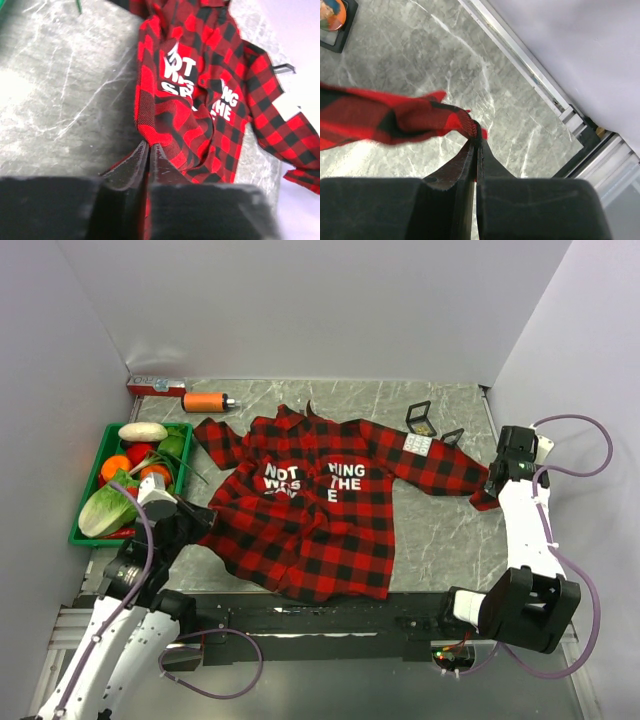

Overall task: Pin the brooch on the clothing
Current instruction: Adjust the crumpled clothing at the center of the board.

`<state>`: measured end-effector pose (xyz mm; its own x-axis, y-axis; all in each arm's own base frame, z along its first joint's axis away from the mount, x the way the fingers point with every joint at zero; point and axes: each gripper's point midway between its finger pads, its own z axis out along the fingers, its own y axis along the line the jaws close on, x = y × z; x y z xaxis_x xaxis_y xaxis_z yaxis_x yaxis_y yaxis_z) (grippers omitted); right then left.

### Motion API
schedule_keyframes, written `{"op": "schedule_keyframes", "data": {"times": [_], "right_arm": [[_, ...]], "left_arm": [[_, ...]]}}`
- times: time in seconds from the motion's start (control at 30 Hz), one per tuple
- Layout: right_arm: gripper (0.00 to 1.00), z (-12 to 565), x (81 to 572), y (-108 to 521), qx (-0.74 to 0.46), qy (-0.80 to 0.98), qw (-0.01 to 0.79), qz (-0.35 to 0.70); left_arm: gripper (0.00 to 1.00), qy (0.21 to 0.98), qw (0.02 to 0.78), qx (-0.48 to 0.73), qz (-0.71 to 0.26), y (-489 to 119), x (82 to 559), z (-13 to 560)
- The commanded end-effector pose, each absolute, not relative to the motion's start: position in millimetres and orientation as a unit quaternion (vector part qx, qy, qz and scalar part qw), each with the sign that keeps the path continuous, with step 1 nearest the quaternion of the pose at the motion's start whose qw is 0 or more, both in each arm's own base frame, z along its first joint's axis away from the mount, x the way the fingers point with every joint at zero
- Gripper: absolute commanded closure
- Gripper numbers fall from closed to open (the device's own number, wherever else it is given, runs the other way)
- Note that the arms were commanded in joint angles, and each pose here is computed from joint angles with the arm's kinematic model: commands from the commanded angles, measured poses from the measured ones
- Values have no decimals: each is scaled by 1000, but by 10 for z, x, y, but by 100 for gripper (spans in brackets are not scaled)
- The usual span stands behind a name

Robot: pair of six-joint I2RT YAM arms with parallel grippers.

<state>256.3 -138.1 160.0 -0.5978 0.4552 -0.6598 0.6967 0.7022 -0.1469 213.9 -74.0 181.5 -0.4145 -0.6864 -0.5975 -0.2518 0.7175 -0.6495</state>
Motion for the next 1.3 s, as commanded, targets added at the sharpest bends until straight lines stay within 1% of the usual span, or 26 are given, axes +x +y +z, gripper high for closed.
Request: {"op": "schedule_keyframes", "data": {"times": [0.0,0.03,0.07,0.1,0.17,0.2,0.23,0.37,0.4,0.47,0.5,0.53,0.57,0.6,0.67,0.7,0.77,0.8,0.83,0.97,1.07,1.1,1.13,1.17,1.23,1.27], "right_arm": [[100,1950,2560,-1425,336,853,343,-203],[100,2005,2559,-1415,336,851,352,-200],[100,2046,2565,-1411,335,849,357,-197],[100,2069,2565,-1397,333,851,358,-194],[100,2112,2575,-1376,329,852,362,-188],[100,2117,2586,-1358,326,854,363,-183],[100,2137,2586,-1350,326,853,366,-181],[100,2141,2611,-1296,321,854,375,-164],[100,2141,2619,-1285,320,854,378,-160],[100,2121,2620,-1263,318,855,379,-155],[100,2121,2619,-1261,317,854,381,-154],[100,2113,2615,-1257,317,855,382,-153],[100,2099,2614,-1259,317,855,381,-153],[100,2088,2610,-1245,316,856,380,-151],[100,2068,2637,-1186,309,860,383,-133],[100,2074,2650,-1167,307,860,387,-128],[100,2053,2640,-1131,304,862,388,-119],[100,2060,2650,-1107,301,862,392,-112],[100,2063,2643,-1106,299,862,394,-113],[100,2033,2631,-1090,293,865,393,-111],[100,2049,2647,-1068,292,864,397,-103],[100,2052,2651,-1066,292,863,398,-103],[100,2052,2663,-1057,293,863,400,-99],[100,2038,2664,-1054,293,863,399,-98],[100,2030,2678,-1047,295,863,399,-95],[100,2041,2688,-1034,294,863,401,-90]], "left_arm": [[81,796,485,-258,-256,-765,2120,2155],[69,796,489,-250,-257,-776,2123,2209],[31,801,492,-229,-252,-789,2134,2221],[17,810,487,-220,-243,-802,2169,2186],[1,824,481,-197,-228,-816,2213,2174],[1,837,465,-186,-221,-861,2267,2101],[3,834,472,-174,-226,-901,2334,2172],[3,832,476,-121,-260,-1174,2602,2275],[2,847,449,-105,-263,-1311,2678,2151],[2,852,443,-77,-268,-1519,2811,2205],[3,871,414,-47,-261,-1782,2848,2018],[3,870,418,-29,-260,-1946,2925,2117],[4,876,416,-10,-245,-2066,2979,2064],[4,894,383,18,-231,-2301,3012,1801],[4,898,376,37,-226,-2505,3190,1791],[3,914,348,47,-201,-2589,3269,1482],[4,920,352,53,-160,-2618,3489,1407],[4,933,328,60,-134,-2643,3544,1130],[4,933,329,64,-129,-2693,3630,1150],[3,937,316,99,-113,-2809,3756,856],[1,938,308,111,-117,-2870,3785,722],[2,940,295,116,-124,-2886,3730,630],[6,941,290,116,-129,-2892,3707,585],[18,942,286,117,-135,-2912,3678,537],[35,949,264,111,-129,-2856,3571,361],[63,951,261,107,-123,-2820,3549,307]]}}
